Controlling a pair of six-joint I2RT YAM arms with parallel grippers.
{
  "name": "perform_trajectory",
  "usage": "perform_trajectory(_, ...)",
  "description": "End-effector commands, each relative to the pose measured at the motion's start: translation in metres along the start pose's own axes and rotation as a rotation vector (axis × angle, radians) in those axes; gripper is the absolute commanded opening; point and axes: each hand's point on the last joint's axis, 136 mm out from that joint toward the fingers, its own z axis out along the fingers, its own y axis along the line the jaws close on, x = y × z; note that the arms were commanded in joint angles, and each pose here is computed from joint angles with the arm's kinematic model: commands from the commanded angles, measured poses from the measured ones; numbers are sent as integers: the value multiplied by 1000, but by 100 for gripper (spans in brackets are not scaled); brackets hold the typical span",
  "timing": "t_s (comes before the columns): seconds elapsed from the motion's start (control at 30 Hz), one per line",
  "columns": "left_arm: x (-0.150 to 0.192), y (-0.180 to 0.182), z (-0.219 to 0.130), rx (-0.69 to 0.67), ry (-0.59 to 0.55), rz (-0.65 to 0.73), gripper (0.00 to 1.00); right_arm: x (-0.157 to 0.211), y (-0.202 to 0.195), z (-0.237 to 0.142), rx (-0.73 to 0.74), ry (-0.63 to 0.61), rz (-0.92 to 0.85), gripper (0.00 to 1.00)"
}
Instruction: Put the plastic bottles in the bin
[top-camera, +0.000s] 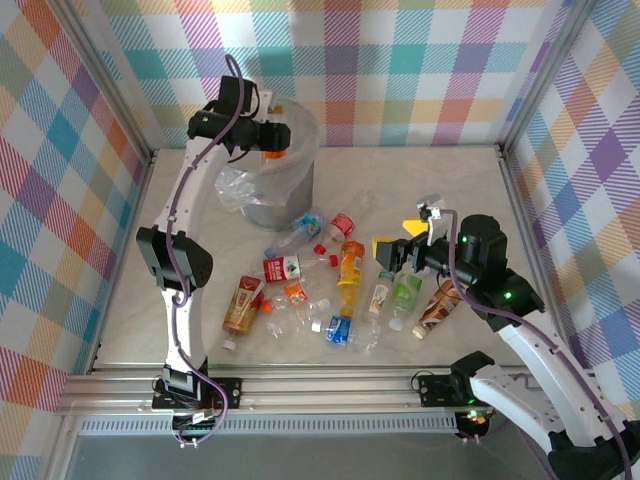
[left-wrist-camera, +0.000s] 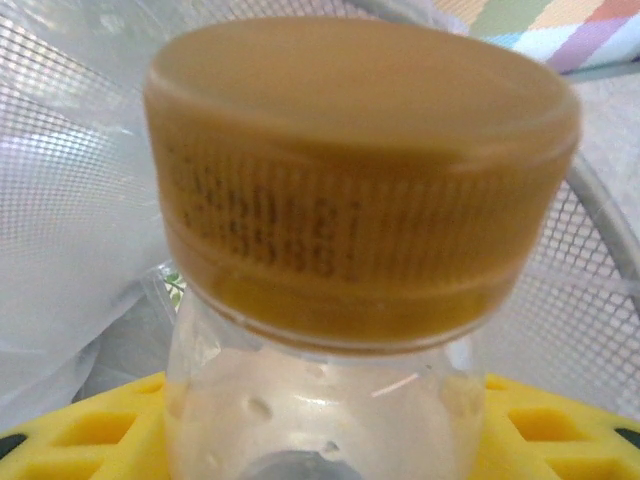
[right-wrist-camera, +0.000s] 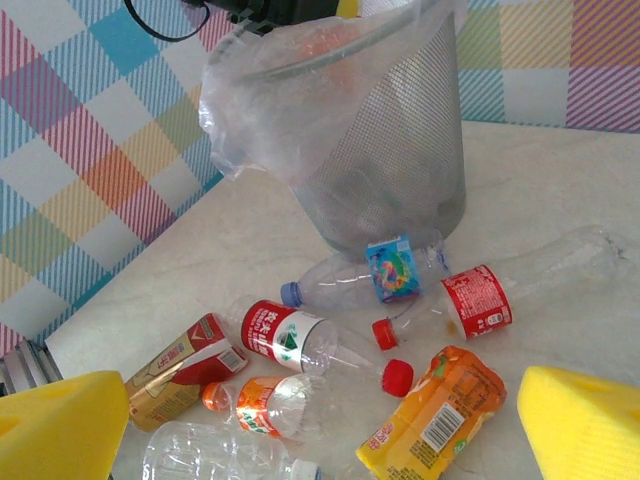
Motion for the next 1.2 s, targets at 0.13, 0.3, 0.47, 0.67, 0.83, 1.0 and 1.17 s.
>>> perform_trajectory(0.13, 30, 2, 15, 49, 100, 25, 58, -6, 4, -1, -2, 11, 10, 100)
perform_trajectory(0.3, 45, 2, 27, 64, 145, 9, 59, -2, -2, 2, 23, 32, 33, 100)
perform_trajectory(0.47, 60, 7, 37, 51, 180, -11, 62, -3, -14, -1, 93, 1, 64, 100)
perform_trajectory(0.67, 68, 10, 45, 42, 205, -33, 66, -1, -19, -1, 120, 14, 68, 100)
perform_trajectory(0.83, 59, 10, 40, 34, 180, -40, 73, -8, -18, -5, 129, -18, 111, 100)
perform_trajectory(1.0, 51, 6, 32, 46, 161, -59, 90, -14, -27, -15, 196, -51, 122, 100)
perform_trajectory(1.17, 35, -2, 14, 66, 110, -81, 100, -8, -64, -24, 434, 7, 155, 100)
